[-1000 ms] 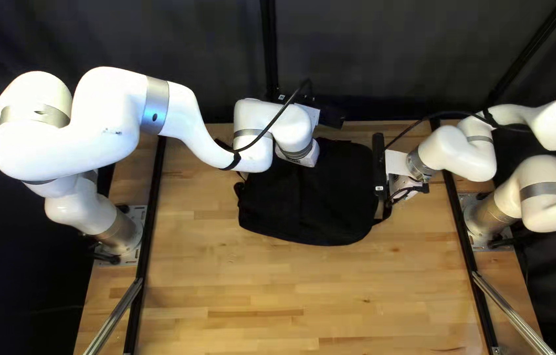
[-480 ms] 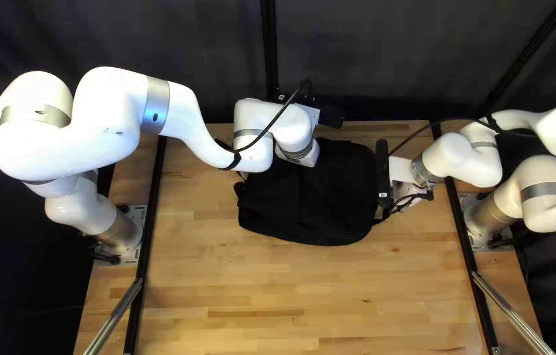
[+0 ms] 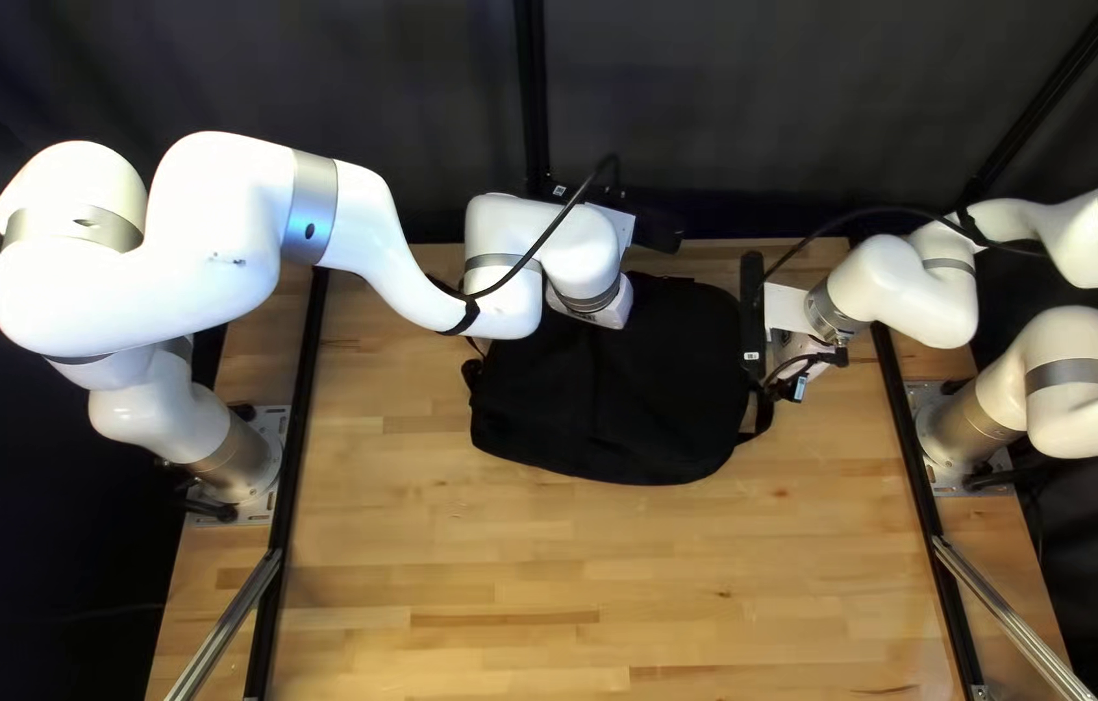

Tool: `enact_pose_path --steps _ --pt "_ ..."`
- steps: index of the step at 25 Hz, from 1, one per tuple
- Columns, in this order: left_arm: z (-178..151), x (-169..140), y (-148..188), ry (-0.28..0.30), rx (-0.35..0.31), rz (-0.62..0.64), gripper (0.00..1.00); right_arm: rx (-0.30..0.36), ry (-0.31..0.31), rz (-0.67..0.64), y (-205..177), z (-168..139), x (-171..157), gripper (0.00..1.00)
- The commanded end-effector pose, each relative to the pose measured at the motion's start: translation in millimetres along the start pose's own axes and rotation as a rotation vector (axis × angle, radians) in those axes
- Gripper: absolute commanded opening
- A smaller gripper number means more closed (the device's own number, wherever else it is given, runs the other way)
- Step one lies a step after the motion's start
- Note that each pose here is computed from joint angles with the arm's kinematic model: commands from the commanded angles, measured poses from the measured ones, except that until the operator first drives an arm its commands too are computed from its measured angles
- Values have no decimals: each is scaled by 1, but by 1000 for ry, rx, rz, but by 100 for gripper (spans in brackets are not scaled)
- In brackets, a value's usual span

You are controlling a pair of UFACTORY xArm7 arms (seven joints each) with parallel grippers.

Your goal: Remove a lunch box from a kids backpack

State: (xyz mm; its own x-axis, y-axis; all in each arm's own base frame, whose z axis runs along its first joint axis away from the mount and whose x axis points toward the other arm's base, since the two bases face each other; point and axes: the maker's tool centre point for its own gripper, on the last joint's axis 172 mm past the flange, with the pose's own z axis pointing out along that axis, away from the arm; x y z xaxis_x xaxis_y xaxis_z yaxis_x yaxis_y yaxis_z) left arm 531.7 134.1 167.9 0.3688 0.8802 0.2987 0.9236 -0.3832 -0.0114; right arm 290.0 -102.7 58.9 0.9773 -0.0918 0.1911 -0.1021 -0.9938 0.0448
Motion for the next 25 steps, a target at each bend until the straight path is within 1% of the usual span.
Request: enact_pose_path --steps 1,2,3,4,5,7,11,16,19,25 --pt "0 1 1 1 1 3 0 2 -1 2 0 4 4 81" --pt "0 1 1 0 1 3 0 3 0 2 0 6 6 54" --pt "0 1 1 0 1 3 0 5 1 1 0 7 8 36" --pt "0 0 1 0 2 4 0 7 2 -1 0 8 10 27" --pt "0 0 0 0 2 4 0 8 3 -3 0 9 11 5" --pt "0 0 0 -1 4 4 0 10 4 -6 -1 11 13 0" --pt "1 -1 -1 -1 3 4 0 12 5 -9 -5 12 12 0" --pt "1 -1 -2 -1 3 2 0 12 9 -11 -13 6 10 0" --pt "2 1 -4 0 5 -2 0 14 8 -7 -25 1 4 0" --pt "1 2 -2 2 4 -7 0 21 5 12 -41 1 -5 0"
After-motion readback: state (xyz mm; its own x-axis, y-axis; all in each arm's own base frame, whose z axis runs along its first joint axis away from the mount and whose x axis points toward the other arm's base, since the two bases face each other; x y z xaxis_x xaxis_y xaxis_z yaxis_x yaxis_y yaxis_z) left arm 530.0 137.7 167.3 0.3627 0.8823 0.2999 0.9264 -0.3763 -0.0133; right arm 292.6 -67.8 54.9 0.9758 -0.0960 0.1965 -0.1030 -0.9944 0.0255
